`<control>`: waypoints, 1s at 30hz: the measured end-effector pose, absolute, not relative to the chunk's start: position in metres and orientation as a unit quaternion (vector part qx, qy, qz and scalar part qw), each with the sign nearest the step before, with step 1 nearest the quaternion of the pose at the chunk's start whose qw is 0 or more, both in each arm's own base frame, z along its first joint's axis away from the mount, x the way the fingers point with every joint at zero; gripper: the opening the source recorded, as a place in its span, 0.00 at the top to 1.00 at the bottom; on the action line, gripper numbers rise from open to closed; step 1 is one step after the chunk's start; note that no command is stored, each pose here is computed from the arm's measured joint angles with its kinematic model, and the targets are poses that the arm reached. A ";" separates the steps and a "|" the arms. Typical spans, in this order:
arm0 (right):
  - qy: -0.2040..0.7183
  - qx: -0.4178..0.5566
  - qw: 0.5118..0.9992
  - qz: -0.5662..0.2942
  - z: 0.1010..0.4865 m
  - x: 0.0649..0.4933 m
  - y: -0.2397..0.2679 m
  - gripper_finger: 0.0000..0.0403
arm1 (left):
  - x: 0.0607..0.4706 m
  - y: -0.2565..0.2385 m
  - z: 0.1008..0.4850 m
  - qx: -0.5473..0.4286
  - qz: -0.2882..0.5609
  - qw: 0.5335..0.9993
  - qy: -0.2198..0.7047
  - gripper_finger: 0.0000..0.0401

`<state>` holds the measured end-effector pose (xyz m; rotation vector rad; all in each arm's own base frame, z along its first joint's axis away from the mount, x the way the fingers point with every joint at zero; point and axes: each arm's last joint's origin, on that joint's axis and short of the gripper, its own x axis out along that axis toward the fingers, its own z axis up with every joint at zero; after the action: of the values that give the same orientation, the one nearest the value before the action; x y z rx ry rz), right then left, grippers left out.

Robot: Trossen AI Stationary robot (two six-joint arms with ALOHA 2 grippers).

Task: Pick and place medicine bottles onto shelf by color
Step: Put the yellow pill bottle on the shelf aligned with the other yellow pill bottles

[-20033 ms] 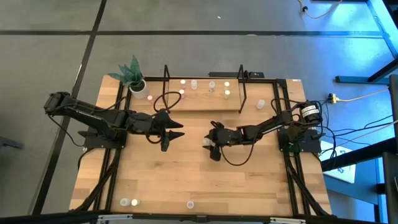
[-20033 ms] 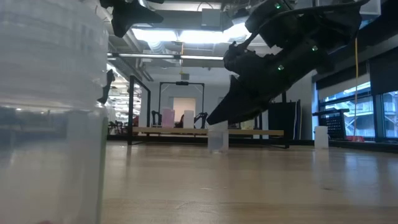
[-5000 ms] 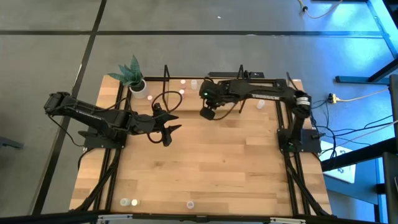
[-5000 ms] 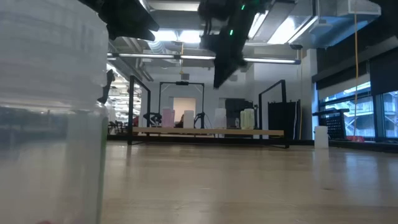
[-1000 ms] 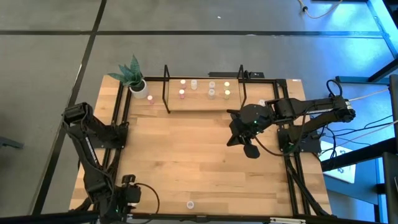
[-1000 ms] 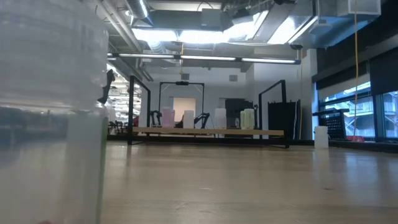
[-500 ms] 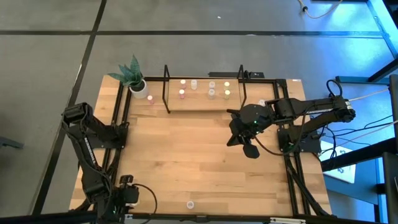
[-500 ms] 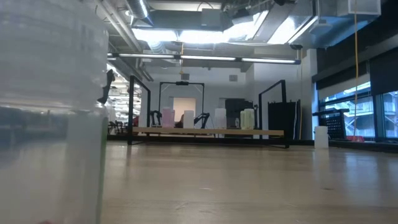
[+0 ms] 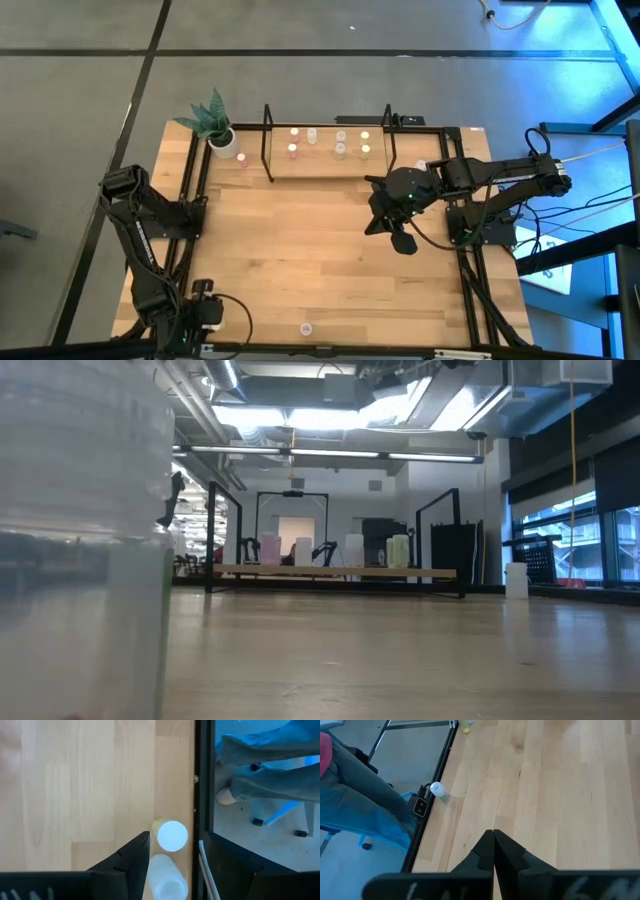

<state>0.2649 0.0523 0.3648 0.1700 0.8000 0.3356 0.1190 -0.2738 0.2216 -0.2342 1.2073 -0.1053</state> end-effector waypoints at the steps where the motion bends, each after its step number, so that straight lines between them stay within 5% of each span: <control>1: 0.387 0.083 0.904 0.162 0.365 0.265 0.052 0.99 | 0.119 -0.273 0.222 -0.109 -0.048 0.815 0.567 0.55; 30: 0.387 0.084 0.904 0.162 0.365 0.265 0.052 0.99 | 0.114 -0.281 0.225 -0.176 -0.015 0.847 0.502 0.55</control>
<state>0.2650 0.0523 0.3648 0.1730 0.8006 0.3348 0.1135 -0.2814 0.2252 -0.3703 1.0594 -0.0322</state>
